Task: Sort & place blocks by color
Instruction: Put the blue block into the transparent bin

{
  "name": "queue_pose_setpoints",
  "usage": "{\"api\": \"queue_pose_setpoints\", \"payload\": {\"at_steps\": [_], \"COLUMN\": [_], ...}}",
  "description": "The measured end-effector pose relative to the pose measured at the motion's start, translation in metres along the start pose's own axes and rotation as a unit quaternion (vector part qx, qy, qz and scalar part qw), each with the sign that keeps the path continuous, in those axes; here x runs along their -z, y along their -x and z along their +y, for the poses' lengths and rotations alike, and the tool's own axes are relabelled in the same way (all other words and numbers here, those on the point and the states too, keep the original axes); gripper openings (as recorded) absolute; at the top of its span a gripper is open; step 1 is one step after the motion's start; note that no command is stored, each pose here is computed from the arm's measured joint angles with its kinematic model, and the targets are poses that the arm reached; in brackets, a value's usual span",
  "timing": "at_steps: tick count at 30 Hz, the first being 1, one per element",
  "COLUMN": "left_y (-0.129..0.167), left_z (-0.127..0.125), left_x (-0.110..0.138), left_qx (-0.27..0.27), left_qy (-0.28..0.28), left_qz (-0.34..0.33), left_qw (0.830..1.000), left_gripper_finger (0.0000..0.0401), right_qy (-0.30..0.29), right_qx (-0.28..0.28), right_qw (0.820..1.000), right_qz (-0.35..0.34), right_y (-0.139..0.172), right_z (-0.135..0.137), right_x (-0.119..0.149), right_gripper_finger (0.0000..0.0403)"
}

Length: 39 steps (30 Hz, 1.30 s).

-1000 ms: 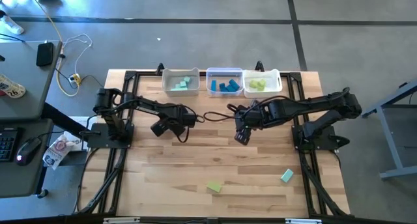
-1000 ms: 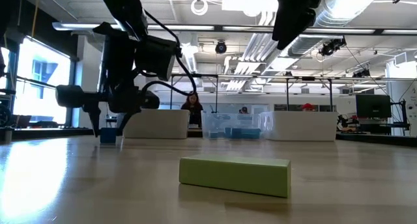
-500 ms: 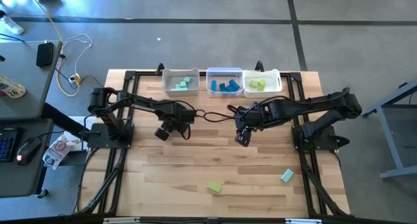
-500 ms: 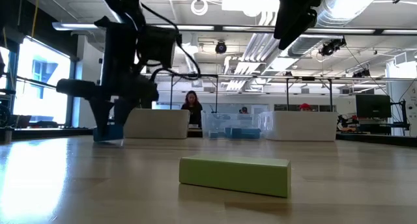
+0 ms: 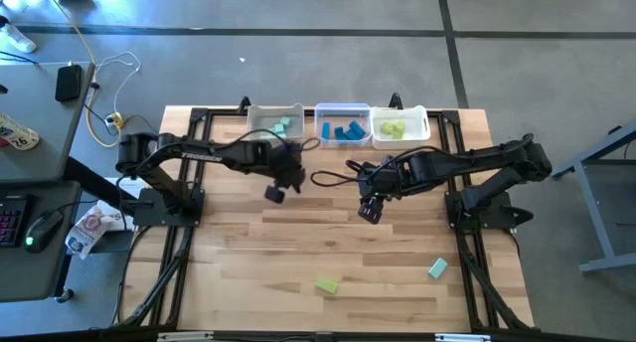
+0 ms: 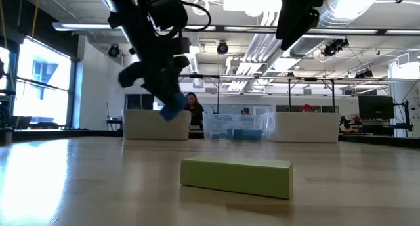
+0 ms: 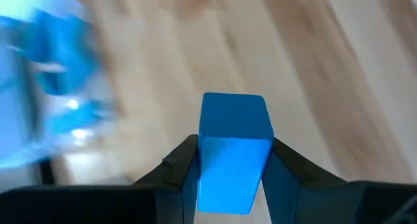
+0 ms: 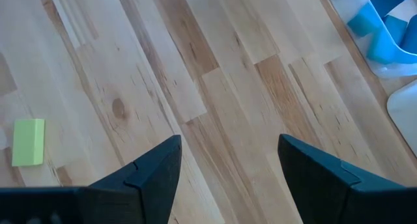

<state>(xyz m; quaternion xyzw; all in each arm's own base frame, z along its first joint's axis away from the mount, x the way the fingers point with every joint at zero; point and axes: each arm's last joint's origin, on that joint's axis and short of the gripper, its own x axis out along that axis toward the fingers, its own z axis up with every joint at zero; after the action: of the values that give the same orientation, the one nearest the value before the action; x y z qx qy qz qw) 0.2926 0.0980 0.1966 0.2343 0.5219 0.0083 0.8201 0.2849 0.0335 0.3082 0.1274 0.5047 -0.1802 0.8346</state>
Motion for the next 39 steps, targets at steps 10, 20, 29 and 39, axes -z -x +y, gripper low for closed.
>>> {"api": "queue_pose_setpoints", "payload": {"at_steps": [10,20,29,39], "left_y": [0.006,0.000,-0.029,-0.063], "left_z": [0.055,0.087,0.115,0.132], "left_x": [-0.005,0.007,0.002,0.015], "left_qx": [-0.155,-0.196,-0.199,-0.168], "left_qy": [0.073,0.146,0.202,0.253], "left_qz": [-0.141,-0.218,-0.224,-0.168], "left_qw": [0.975,0.945,0.932,0.938], "left_gripper_finger": [0.0102,0.0102,0.0102,0.0107], "right_qy": [0.000,0.000,-0.002,0.017], "right_qx": [0.000,-0.010,0.001,-0.011], "right_qw": [1.000,1.000,1.000,0.998], "right_qz": [0.000,0.006,-0.001,0.063], "right_y": [0.000,0.000,0.000,-0.003], "right_z": [0.000,0.001,0.000,0.003], "right_x": [0.000,0.000,0.000,0.010], "right_gripper_finger": [0.0243,0.0243,0.0243,0.0243]}}
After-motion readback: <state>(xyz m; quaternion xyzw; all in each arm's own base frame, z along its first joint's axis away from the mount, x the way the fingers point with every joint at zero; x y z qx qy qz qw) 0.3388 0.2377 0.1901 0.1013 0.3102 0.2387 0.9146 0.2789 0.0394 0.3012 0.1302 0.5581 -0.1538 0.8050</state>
